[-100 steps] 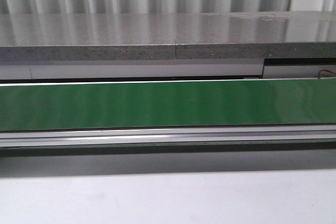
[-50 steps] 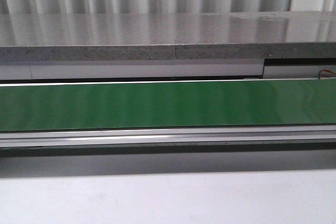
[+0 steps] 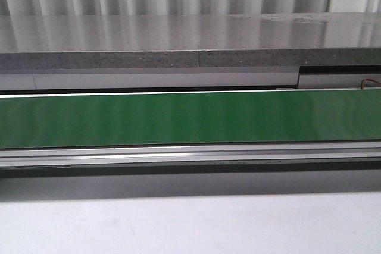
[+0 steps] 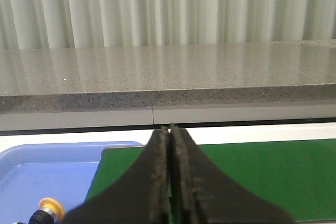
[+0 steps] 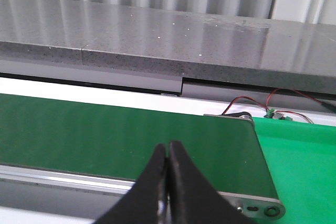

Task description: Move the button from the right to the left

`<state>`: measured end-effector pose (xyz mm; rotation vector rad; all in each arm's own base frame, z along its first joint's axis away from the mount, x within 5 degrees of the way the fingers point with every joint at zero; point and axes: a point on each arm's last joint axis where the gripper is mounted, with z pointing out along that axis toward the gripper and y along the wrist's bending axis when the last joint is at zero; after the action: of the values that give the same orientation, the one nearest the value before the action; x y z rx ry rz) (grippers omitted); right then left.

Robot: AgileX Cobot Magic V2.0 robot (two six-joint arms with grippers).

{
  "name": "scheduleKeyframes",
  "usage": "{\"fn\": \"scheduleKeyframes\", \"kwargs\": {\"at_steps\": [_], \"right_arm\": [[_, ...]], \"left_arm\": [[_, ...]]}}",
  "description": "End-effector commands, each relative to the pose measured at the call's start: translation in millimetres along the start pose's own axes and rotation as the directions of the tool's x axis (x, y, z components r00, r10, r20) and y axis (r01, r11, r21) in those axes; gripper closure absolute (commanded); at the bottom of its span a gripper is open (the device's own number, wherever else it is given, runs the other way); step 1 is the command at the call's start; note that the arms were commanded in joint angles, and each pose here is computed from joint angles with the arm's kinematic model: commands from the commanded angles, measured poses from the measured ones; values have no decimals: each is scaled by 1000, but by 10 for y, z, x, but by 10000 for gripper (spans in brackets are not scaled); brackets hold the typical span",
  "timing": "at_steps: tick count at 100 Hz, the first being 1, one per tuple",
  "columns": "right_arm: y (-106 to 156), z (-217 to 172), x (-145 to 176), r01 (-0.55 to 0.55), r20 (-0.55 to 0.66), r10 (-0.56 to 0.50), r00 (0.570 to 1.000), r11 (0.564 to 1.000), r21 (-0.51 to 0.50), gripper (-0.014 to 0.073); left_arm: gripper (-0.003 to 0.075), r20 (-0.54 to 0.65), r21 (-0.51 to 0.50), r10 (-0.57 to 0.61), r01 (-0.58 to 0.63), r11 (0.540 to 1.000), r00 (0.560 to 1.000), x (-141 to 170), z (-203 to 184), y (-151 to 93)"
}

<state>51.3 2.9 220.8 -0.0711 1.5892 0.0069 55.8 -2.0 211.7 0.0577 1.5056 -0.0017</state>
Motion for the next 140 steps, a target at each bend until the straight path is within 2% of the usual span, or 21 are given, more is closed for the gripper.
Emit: {"fn": "scheduleKeyframes", "kwargs": {"at_steps": [1,25,140], "right_arm": [[-7,-14,-98,11,142,-12,990,1000,7,662],[-4,27,57,-11,166,9,986,1000,8,662],[-4,26,52,-13,171,11,985,1000,8,662]], "left_arm": [[740,95,21,-20,18,1000,995,-12,-25,-17],[740,95,21,-20,18,1000,995,-12,-25,-17],[740,95,21,-20,18,1000,995,-12,-25,-17]]}}
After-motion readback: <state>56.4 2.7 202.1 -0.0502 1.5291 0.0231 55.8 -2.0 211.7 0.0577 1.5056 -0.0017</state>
